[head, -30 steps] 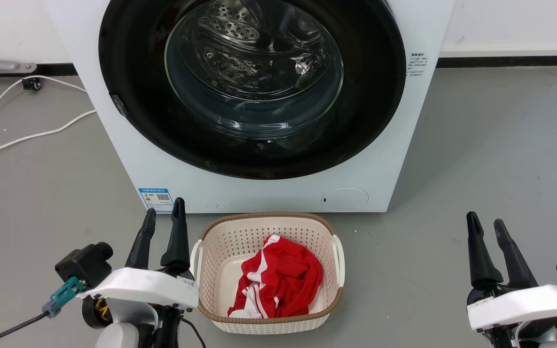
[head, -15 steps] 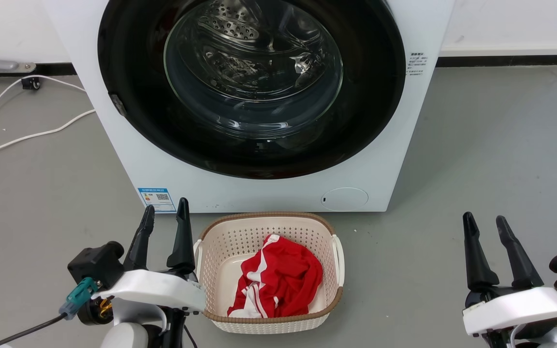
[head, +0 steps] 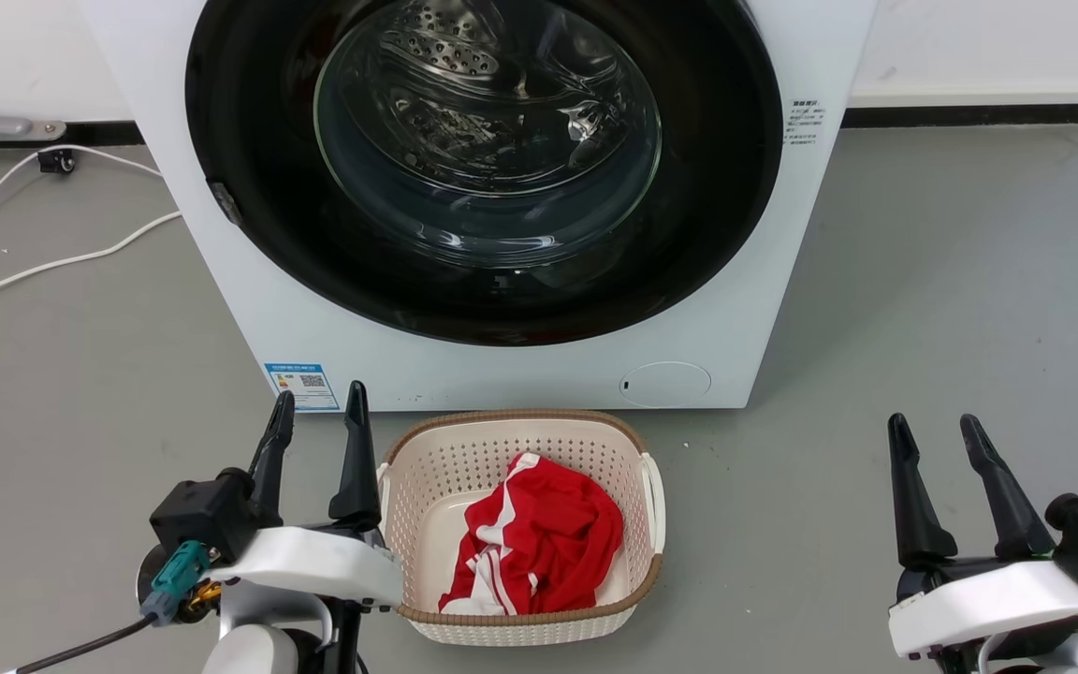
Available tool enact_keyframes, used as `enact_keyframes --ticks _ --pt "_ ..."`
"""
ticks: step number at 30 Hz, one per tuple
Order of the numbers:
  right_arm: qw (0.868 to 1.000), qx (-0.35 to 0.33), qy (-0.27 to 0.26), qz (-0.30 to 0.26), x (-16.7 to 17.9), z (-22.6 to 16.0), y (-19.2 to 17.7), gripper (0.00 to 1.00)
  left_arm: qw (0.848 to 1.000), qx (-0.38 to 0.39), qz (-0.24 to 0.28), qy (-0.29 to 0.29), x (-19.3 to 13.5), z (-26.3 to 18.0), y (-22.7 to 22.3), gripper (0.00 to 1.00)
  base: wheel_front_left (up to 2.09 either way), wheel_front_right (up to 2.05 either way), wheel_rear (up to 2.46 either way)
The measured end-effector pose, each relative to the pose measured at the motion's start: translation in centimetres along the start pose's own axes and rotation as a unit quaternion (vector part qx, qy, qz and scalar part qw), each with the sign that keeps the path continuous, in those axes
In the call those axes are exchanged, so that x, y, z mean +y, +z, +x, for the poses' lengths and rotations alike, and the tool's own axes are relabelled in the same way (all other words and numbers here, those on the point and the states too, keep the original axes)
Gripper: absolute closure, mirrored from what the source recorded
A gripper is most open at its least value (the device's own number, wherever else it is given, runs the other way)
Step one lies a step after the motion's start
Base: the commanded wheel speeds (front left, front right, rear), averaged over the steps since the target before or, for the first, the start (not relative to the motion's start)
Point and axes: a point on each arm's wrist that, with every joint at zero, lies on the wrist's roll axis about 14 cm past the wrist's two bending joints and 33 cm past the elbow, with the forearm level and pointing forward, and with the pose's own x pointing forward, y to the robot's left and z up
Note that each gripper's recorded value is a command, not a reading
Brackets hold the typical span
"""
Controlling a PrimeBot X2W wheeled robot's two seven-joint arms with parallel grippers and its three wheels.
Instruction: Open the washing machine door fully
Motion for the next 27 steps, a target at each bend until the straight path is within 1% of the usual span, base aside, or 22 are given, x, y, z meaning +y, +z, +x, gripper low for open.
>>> enact_keyframes --ticks 14,27 --pt "0.998 0.002 0.004 -0.057 0.08 -0.21 0.01 0.00 0.998 -0.013 0.056 -0.009 -0.42 0.02 0.15 0.00 0.00 0.00 0.00" --pt "0.995 0.003 0.008 -0.098 0.12 -0.23 0.05 0.00 0.995 -0.018 0.098 -0.020 -0.94 -0.04 -0.08 0.00 0.00 0.00 0.00"
